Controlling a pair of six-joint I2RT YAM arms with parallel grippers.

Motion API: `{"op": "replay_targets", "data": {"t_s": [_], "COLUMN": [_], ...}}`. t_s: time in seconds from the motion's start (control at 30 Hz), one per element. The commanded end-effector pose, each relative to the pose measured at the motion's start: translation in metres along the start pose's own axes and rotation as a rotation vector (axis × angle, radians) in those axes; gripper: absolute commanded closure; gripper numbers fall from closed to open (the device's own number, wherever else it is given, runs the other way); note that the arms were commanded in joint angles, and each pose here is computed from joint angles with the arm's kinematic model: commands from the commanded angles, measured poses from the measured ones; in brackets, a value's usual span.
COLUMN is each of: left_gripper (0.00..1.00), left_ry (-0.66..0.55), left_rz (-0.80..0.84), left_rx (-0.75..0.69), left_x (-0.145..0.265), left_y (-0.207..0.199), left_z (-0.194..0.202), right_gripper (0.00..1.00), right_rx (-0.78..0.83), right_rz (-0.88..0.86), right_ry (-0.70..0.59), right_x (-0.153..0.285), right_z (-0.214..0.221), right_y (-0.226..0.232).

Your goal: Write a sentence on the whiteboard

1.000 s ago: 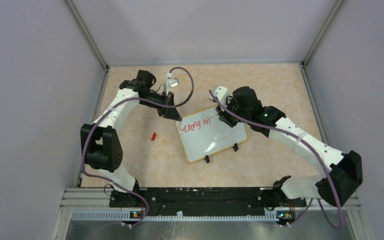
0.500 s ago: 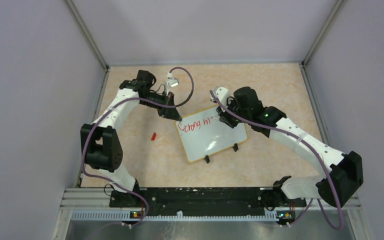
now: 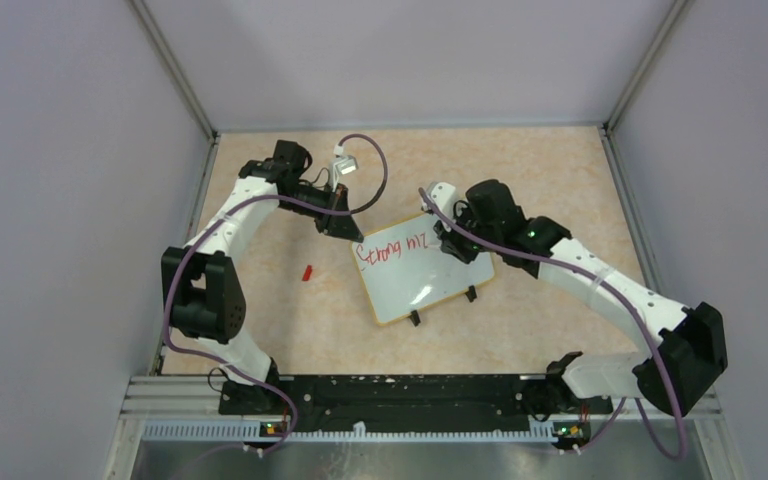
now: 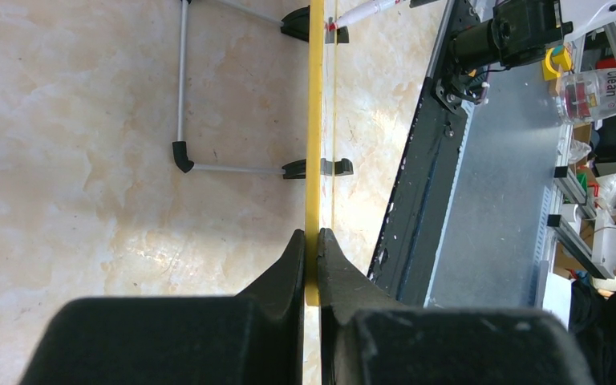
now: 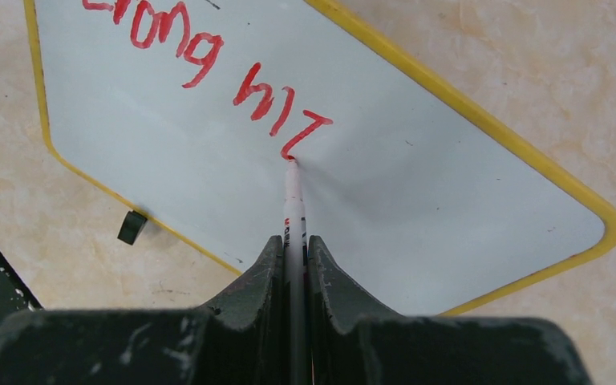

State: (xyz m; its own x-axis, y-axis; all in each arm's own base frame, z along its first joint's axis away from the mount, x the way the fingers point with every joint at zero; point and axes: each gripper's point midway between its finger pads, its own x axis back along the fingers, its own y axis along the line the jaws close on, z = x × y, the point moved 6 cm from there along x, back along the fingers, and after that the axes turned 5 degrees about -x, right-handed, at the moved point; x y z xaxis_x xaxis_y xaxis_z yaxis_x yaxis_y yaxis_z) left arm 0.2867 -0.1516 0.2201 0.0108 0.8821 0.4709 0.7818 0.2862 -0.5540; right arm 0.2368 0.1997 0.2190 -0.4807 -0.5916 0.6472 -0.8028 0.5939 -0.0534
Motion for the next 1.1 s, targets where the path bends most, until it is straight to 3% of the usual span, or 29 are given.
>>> {"op": "replay_targets", "data": {"t_s": [0.0, 0.33, 1.07], "left_gripper": [1.0, 1.0, 1.0], "left_ry": [-0.014, -0.017, -0.014], "left_rz": [0.012, 0.018, 0.014], "left_rx": [-0.023, -0.027, -0.025], "left_x": [0.001, 0.001, 0.001], "left_y": [-0.003, -0.005, -0.003], "left_z": [-0.004, -0.004, -0.005], "right_gripper": [1.0, 1.0, 1.0], "right_rx": [0.033, 0.043, 0.026], "right_rz": [0.072, 0.072, 0.044], "right_ry": [-0.112, -0.148, -0.074], "right_x": [0.022, 0.026, 0.004], "right_z": [-0.04, -0.059, -0.031], "right_y": [-0.01, -0.013, -0.009]}}
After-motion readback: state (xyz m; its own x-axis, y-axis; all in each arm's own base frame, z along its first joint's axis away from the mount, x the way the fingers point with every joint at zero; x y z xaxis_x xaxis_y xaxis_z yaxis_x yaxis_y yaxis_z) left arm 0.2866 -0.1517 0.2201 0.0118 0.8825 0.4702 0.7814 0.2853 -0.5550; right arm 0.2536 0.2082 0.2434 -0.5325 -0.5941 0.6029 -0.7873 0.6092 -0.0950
